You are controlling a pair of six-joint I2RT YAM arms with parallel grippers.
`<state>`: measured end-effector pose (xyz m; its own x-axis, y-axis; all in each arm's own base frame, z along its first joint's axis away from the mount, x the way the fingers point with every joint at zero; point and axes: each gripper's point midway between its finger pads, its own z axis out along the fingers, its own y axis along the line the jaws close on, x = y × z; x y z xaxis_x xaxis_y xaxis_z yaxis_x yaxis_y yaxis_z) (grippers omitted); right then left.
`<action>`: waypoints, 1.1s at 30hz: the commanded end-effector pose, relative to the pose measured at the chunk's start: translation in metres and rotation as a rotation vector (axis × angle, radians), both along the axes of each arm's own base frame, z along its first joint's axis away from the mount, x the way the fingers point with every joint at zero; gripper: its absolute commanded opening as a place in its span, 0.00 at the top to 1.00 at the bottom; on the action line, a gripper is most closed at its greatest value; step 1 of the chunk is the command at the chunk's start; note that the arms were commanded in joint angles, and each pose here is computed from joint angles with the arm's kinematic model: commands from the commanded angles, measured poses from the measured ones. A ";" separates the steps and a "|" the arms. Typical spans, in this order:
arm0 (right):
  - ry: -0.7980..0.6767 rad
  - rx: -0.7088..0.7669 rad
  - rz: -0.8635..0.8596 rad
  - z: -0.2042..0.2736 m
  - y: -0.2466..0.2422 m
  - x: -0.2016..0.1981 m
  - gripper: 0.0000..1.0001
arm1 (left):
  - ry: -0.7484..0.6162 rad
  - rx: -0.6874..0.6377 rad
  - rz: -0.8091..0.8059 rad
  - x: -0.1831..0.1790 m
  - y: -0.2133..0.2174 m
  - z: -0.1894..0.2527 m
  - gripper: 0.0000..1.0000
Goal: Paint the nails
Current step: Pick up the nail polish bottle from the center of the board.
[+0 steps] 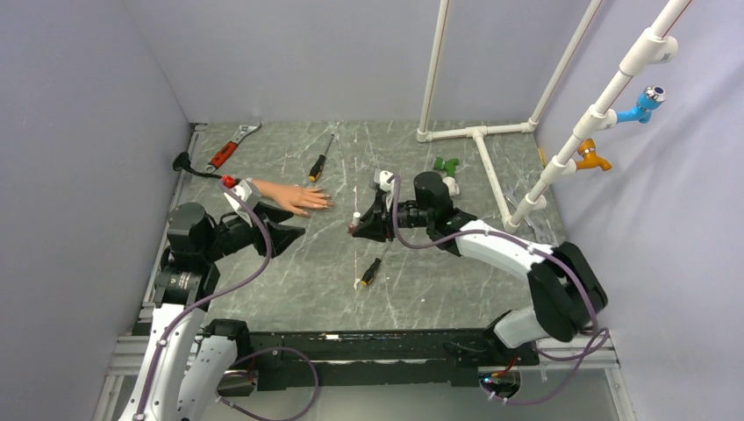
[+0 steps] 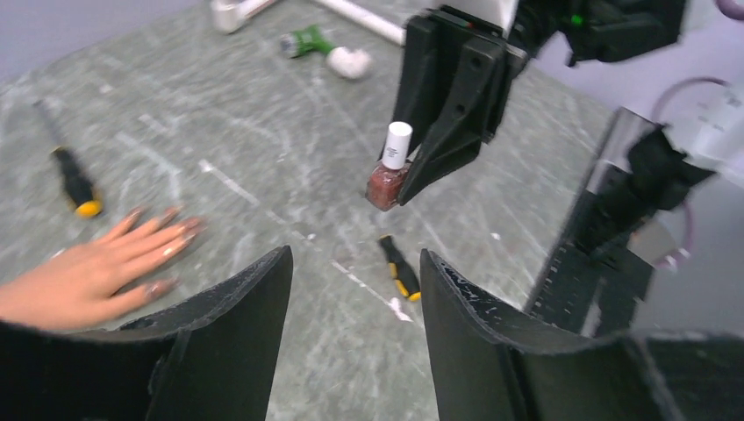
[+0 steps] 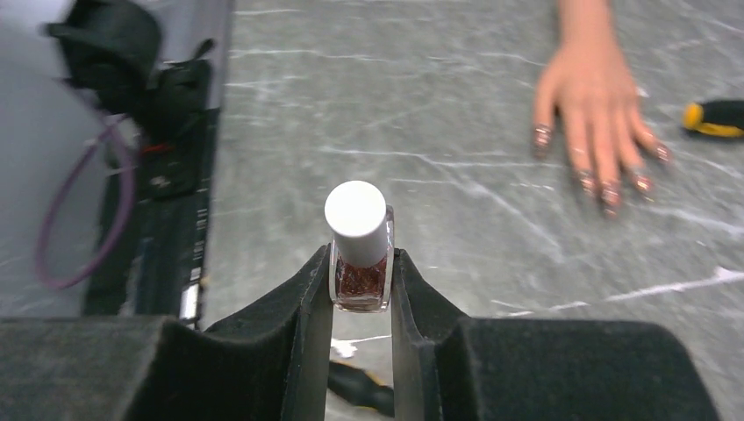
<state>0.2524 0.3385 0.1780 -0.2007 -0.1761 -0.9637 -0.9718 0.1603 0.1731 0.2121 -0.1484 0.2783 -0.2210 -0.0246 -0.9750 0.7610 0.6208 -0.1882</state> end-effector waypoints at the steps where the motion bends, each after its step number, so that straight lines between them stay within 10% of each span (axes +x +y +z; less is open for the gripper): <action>1: -0.029 0.060 0.249 0.050 -0.006 -0.052 1.00 | -0.147 -0.040 -0.327 -0.043 -0.028 0.028 0.39; 11: -0.066 0.096 0.394 0.096 -0.006 -0.098 1.00 | -0.127 -0.080 -0.585 -0.076 -0.047 0.025 0.37; 33: -0.090 0.084 0.469 0.114 0.028 -0.118 1.00 | -0.051 -0.065 -0.569 -0.068 -0.063 0.009 0.55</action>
